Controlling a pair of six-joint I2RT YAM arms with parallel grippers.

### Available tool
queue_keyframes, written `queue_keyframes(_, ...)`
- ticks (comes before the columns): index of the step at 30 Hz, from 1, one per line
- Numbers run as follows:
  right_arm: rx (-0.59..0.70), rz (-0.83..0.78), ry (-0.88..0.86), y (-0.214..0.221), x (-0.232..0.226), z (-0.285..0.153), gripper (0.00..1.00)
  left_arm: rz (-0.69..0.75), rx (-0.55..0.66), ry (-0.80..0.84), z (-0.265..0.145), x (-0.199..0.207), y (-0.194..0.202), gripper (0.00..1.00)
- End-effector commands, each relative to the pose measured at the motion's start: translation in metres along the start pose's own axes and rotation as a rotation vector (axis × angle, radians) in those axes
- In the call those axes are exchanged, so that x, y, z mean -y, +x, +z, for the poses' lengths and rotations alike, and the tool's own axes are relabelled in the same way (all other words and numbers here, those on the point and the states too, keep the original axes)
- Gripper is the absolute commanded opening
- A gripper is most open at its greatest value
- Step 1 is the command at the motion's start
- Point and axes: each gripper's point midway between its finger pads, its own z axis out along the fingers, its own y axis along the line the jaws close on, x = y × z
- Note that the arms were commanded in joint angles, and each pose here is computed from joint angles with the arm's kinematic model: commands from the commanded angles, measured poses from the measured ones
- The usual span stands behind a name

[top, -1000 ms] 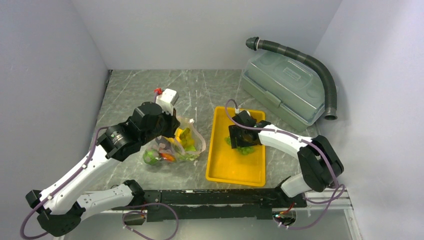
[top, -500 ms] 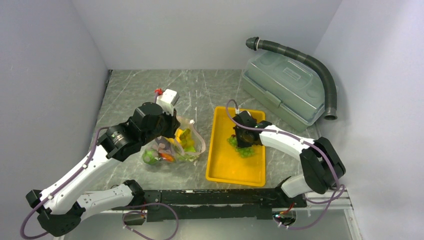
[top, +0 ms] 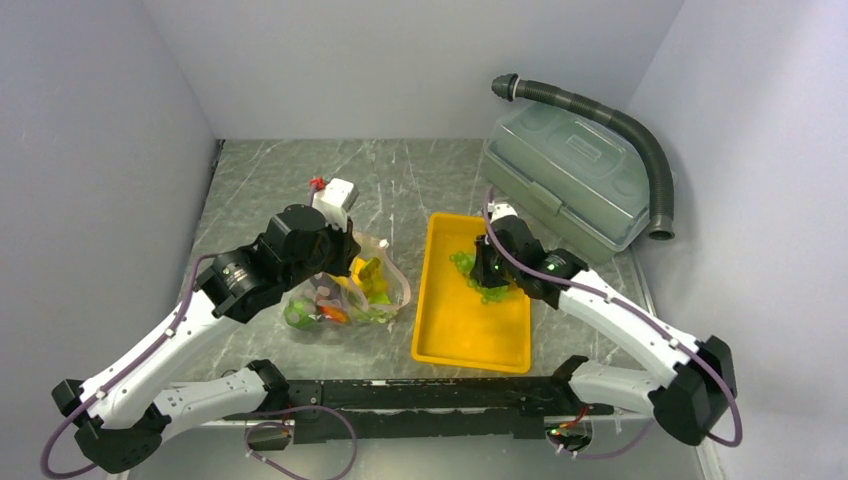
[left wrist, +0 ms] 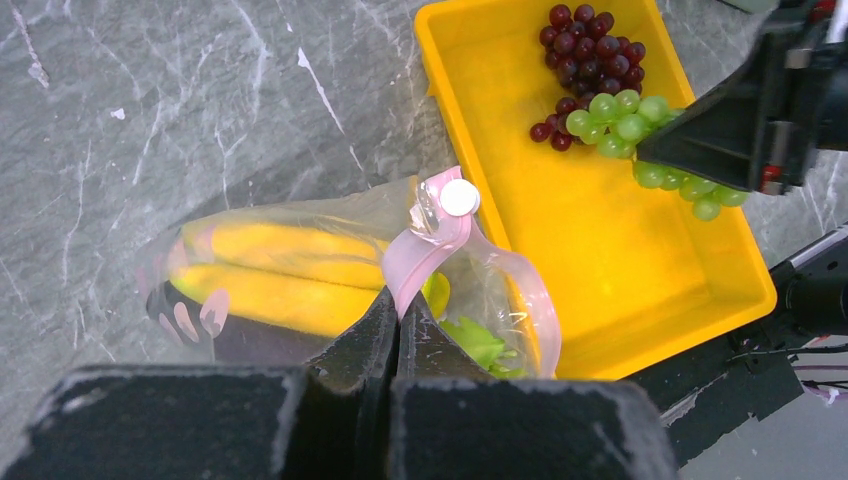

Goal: Place the food in the zip-top bag and seal the zipper
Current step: Pick up the fake fruit from the zipper food storage bag.

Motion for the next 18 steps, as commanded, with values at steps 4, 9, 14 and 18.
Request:
queue_keyframes(4, 0.203, -0.042, -0.230, -0.052, -0.062, -0.062, 0.00, -0.030, 0.073, 0.017, -0.001, 0.004, -0.018, 0.00)
queue_keyframes(9, 0.263, -0.119, -0.367, -0.063, -0.102, -0.090, 0.00, -0.029, 0.064, 0.016, 0.001, 0.005, -0.018, 0.00)
queue_keyframes(14, 0.266, -0.212, -0.506, -0.064, -0.137, -0.108, 0.00, -0.030, 0.055, 0.020, 0.002, 0.006, -0.017, 0.00)
queue_keyframes(18, 0.247, -0.280, -0.594, -0.057, -0.161, -0.115, 0.00, -0.027, 0.036, 0.024, 0.004, 0.008, -0.016, 0.00)
